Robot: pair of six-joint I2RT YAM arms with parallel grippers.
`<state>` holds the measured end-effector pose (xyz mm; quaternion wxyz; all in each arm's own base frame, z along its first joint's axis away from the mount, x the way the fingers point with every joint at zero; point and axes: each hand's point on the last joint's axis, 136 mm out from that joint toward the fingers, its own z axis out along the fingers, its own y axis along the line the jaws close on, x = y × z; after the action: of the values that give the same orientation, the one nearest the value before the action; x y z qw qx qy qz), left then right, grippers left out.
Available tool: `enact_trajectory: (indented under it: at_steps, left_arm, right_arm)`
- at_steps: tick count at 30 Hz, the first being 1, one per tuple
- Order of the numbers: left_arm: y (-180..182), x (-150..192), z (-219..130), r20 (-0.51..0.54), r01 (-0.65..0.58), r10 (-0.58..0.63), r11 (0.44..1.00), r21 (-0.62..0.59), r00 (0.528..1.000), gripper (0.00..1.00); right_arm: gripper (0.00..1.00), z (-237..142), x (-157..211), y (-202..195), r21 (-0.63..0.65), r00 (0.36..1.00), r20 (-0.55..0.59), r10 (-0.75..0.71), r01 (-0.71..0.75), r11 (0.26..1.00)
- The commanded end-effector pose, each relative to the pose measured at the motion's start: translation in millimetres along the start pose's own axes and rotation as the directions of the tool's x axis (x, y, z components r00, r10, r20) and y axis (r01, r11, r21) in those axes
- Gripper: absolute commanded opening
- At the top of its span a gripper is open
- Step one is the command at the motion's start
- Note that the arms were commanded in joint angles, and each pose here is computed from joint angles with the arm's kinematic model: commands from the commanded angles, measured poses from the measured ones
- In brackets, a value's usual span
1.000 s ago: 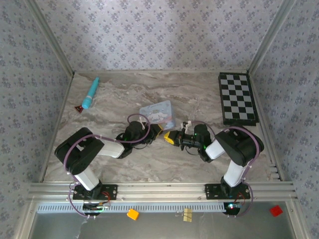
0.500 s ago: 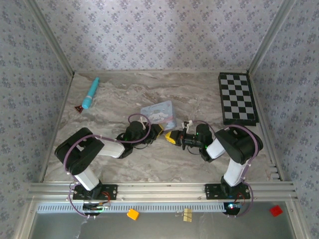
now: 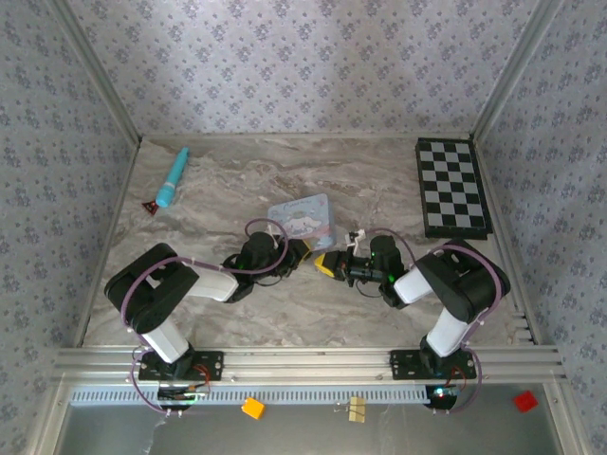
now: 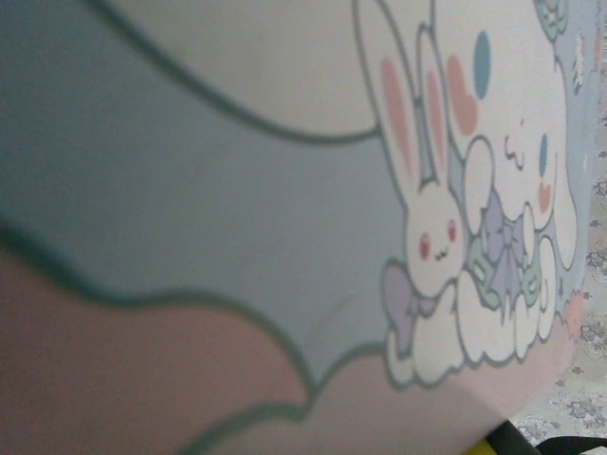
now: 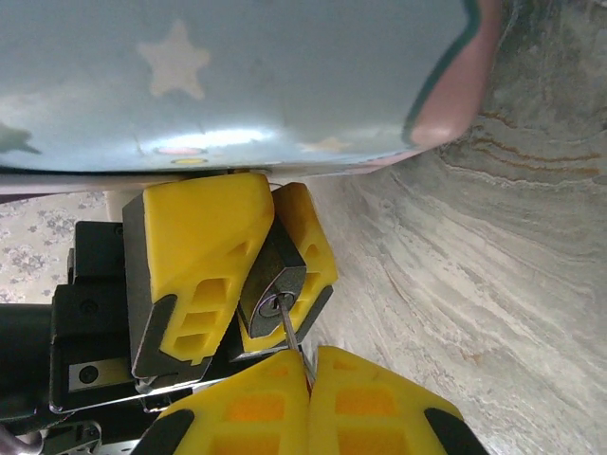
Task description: Unlock the padlock with the key
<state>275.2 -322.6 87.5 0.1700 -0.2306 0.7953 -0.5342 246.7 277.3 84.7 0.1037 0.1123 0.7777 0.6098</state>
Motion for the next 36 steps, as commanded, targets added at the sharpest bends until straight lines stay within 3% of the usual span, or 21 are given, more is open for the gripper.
enact_trajectory:
  at_steps: [1, 7, 14, 22, 36]
  left_arm:
    - [-65.1, 48.6, -8.9, -0.182, -0.030, 0.067, 0.979, 0.201, 0.981, 0.00]
    - [-67.3, 52.4, -7.8, -0.188, -0.032, 0.072, 0.978, 0.207, 0.979, 0.00]
    - [-76.7, 58.9, -8.1, -0.195, -0.034, 0.083, 0.970, 0.243, 0.977, 0.00]
    - [-83.3, 62.9, -10.7, -0.199, -0.036, 0.090, 0.964, 0.262, 0.976, 0.00]
    - [-89.0, 62.9, -18.5, -0.185, -0.060, 0.114, 0.960, 0.273, 0.976, 0.00]
  right_arm:
    - [0.00, 6.9, -17.7, 12.0, 0.008, 0.995, 0.079, -0.066, 0.066, 0.998]
    - [0.00, 5.5, -17.1, 25.8, -0.024, 0.992, 0.084, -0.091, 0.093, 0.995]
    - [0.00, 7.9, -24.6, 48.3, -0.178, 0.997, 0.082, 0.007, 0.007, 0.984]
    - [0.00, 8.6, -28.3, 56.2, -0.197, 0.996, 0.084, 0.008, 0.008, 0.980]
    - [0.00, 1.6, -40.5, 30.6, -0.154, 0.991, 0.100, 0.094, -0.078, 0.985]
